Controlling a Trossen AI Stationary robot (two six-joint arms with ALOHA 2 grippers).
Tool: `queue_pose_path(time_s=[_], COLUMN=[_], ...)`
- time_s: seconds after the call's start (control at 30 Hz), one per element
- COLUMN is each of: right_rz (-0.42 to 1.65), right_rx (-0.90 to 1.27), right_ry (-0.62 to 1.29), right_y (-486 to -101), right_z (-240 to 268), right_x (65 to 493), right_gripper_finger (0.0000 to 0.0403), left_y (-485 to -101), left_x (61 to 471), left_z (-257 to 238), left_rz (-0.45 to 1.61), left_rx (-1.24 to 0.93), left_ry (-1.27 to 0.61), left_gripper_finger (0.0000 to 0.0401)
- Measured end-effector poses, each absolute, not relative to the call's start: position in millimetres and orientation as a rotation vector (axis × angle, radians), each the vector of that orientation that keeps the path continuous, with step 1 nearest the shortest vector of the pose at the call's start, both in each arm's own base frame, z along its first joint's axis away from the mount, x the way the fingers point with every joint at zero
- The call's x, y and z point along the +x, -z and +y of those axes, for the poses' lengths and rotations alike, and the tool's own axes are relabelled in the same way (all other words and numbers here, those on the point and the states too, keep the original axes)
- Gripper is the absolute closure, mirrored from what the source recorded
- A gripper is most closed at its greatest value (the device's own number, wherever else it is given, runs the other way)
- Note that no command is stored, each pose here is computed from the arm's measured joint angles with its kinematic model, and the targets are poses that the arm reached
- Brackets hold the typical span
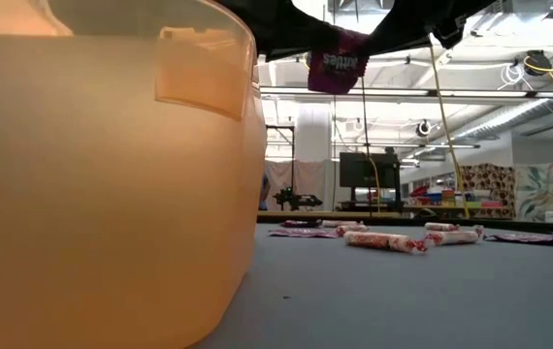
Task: Sort candy
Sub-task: Put the purple candy pack into the green bin
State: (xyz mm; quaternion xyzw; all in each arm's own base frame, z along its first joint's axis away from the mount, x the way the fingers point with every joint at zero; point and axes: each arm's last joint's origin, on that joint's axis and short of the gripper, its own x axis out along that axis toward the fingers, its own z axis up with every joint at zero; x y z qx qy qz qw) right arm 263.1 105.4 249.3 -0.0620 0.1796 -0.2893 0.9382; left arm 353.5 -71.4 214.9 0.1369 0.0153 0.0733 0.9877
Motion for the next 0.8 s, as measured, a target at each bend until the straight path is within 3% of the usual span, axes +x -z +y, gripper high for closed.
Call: queue_pose_path(time_s=[0.07, 0.37, 0.8], right_rz=[0.369, 0.385, 0.49], right_rx=[-0.126, -0.07, -0.115], right_ry=[0.586, 0.533, 0.464], right_y=[-249.1, -247.3, -238.8], right_z=[105.5, 107.8, 110.6], right_x=[263.0, 262.8, 256.6], right_gripper_finger=[0.0403, 0.0397, 0.0314], left_y=[-215.1, -214.0, -236.5], left_x=[353.4, 353.3, 323.6], left_z=[-71.3, -72.0, -78.4], left_rz=[0.03, 0.041, 0.237], left_rx=[0.279, 0.284, 0.351], left_ry=[-0.151, -0.147, -0.274], left_gripper_finger=[0.0388, 0.0394, 0.0398])
